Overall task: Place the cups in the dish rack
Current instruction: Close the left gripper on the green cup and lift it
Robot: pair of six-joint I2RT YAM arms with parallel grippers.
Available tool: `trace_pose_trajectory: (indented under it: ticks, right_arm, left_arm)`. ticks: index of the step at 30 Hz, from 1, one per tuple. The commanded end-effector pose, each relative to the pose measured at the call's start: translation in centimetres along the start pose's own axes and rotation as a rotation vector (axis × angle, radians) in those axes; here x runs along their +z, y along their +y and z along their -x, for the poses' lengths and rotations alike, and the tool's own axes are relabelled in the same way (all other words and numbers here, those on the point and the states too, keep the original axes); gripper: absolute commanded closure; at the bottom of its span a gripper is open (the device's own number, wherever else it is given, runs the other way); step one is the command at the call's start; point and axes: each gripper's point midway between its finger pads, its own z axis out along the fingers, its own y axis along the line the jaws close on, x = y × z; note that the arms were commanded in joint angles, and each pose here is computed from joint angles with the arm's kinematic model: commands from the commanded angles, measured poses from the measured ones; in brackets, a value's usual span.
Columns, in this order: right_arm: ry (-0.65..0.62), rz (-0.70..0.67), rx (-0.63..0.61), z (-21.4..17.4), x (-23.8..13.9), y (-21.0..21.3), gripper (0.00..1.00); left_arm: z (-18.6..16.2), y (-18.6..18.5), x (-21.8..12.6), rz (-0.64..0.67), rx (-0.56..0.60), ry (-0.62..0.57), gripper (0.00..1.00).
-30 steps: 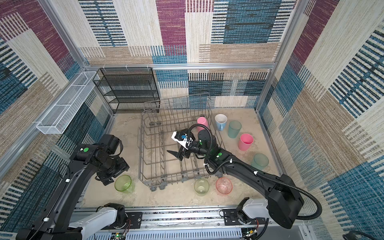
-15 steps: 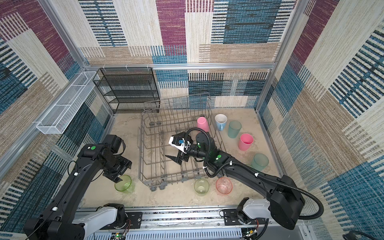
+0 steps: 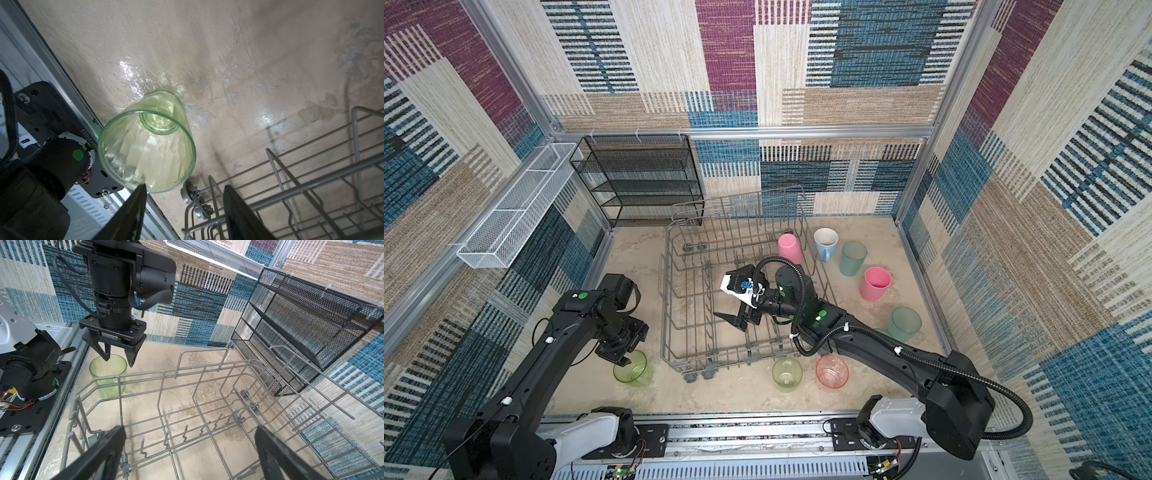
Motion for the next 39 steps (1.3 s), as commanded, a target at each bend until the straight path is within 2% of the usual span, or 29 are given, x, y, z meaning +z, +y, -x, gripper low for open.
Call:
trace_pose_trajectory:
  ticks: [1,12,27,34,39]
  right_arm:
    - [-0.02,0.015,-0.008,0.7,0.1,0.2,0.0]
    - [-0.004,0.036,0.008,0.4,0.6,0.4,0.0]
    - [0.016,0.042,0.018,0.0,1.3,0.4,0.0]
    - [0.021,0.042,0.021,-0.2,1.4,0.3,0.0]
    - [0.021,0.042,0.021,-0.2,1.5,0.3,0.0]
  left_arm:
    - [0.7,-0.3,0.7,-0.006,-0.036,-0.03,0.39]
    - [1.6,-0.6,3.5,-0.009,-0.079,-0.024,0.49]
    - [1.8,-0.4,5.5,0.01,-0.096,-0.01,0.75]
    - [1.8,-0.3,5.6,0.015,-0.097,-0.007,0.88]
    - [2.5,-0.3,4.8,0.008,-0.084,-0.048,0.92]
